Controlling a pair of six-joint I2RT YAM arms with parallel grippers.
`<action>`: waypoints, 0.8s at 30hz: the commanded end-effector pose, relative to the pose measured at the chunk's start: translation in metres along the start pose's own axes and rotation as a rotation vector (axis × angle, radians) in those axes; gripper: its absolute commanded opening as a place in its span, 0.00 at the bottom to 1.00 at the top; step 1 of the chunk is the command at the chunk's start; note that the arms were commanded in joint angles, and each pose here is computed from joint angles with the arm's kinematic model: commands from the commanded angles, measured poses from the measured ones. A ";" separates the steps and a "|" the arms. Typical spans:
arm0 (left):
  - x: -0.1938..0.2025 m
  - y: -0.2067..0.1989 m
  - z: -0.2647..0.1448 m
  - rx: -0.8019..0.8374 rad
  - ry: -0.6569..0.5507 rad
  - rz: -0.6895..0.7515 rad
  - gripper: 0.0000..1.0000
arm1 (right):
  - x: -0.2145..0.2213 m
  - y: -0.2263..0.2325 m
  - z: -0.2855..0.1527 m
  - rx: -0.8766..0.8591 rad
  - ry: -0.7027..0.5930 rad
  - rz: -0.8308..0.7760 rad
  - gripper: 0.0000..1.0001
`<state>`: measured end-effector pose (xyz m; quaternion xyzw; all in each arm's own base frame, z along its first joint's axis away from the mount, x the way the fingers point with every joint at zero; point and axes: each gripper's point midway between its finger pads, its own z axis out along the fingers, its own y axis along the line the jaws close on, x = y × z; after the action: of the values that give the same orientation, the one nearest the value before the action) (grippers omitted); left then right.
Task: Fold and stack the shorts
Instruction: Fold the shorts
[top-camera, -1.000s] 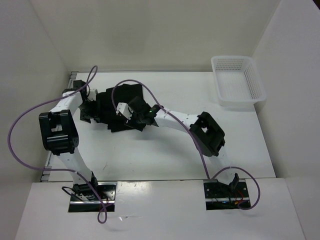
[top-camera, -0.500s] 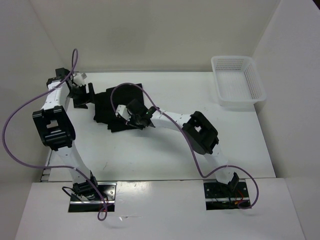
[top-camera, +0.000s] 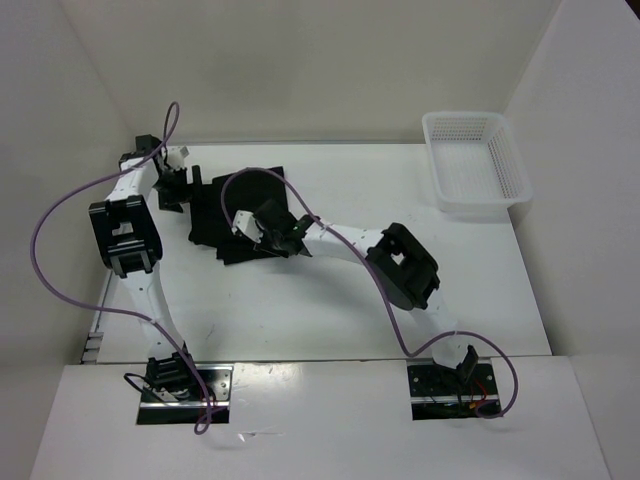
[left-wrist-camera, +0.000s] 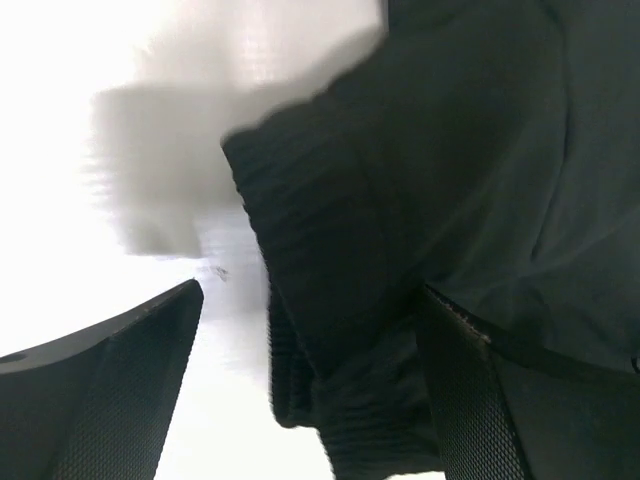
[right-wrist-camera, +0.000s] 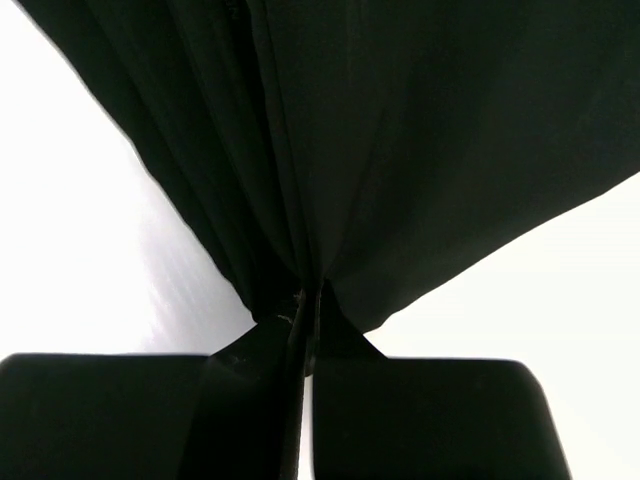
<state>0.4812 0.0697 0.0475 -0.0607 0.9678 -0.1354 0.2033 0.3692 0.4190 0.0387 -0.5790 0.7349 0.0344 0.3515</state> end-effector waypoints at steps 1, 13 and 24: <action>-0.029 -0.004 -0.011 0.010 -0.093 0.036 0.92 | -0.024 -0.011 -0.034 0.035 -0.079 -0.042 0.00; -0.015 -0.094 0.020 0.215 -0.020 0.151 0.59 | 0.048 0.010 -0.069 0.003 0.012 -0.263 0.00; -0.011 -0.119 -0.049 0.212 -0.090 0.190 0.99 | 0.031 0.034 -0.138 -0.117 -0.160 -0.278 0.75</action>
<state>0.4796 -0.0358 0.0549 0.0347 0.9581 -0.2107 0.1908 0.2886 0.3247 0.0676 -0.6830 0.6527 0.0222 0.3269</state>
